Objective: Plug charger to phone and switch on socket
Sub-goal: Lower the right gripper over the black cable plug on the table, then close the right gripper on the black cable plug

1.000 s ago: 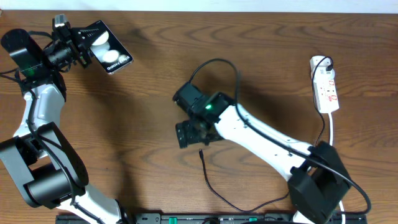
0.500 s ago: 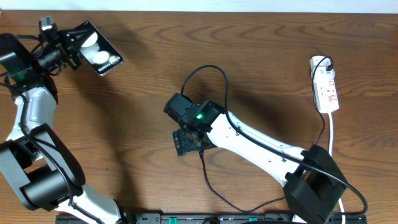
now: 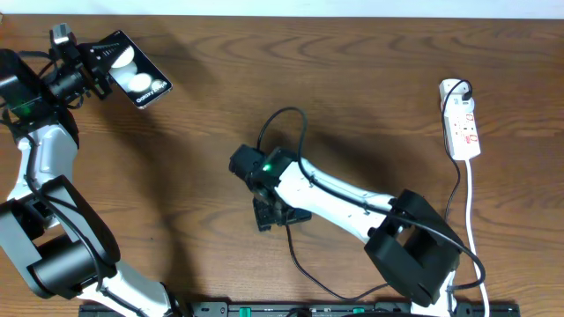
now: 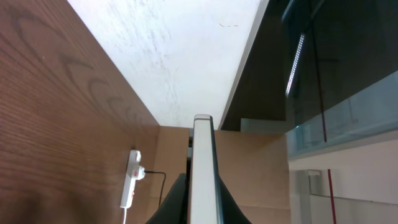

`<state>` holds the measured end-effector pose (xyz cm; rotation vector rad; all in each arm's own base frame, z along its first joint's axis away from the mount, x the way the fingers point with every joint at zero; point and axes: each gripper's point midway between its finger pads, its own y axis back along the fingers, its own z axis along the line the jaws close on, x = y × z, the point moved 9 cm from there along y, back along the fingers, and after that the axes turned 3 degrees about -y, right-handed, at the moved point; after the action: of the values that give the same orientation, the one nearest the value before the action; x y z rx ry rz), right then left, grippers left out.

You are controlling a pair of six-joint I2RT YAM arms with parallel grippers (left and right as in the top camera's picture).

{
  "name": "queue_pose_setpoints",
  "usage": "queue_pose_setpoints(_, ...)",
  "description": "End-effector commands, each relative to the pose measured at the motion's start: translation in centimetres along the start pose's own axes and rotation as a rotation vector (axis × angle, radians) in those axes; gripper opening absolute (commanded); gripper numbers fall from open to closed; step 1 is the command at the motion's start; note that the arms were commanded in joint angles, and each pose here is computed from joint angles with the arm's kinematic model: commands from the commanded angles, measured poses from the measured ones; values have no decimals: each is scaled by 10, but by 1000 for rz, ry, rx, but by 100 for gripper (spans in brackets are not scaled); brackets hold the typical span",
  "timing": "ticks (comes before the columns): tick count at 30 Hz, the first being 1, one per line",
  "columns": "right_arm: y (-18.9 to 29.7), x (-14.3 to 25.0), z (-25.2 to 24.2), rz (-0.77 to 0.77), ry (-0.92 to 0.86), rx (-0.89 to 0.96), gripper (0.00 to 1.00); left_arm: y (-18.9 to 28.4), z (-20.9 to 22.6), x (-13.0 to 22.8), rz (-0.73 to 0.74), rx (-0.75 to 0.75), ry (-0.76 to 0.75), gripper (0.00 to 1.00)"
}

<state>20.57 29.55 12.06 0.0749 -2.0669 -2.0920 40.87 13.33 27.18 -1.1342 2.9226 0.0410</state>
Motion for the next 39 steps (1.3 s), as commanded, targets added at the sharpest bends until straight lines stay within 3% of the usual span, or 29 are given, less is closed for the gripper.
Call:
queue_pose_setpoints(1, -2, 13, 13, 8, 30, -2, 64, 2, -17, 4, 17, 14, -68, 8)
queue_pose_setpoints(39, 1, -4, 7, 68, -47, -133, 53, 11, -16, 3, 31, 15, -48, 7)
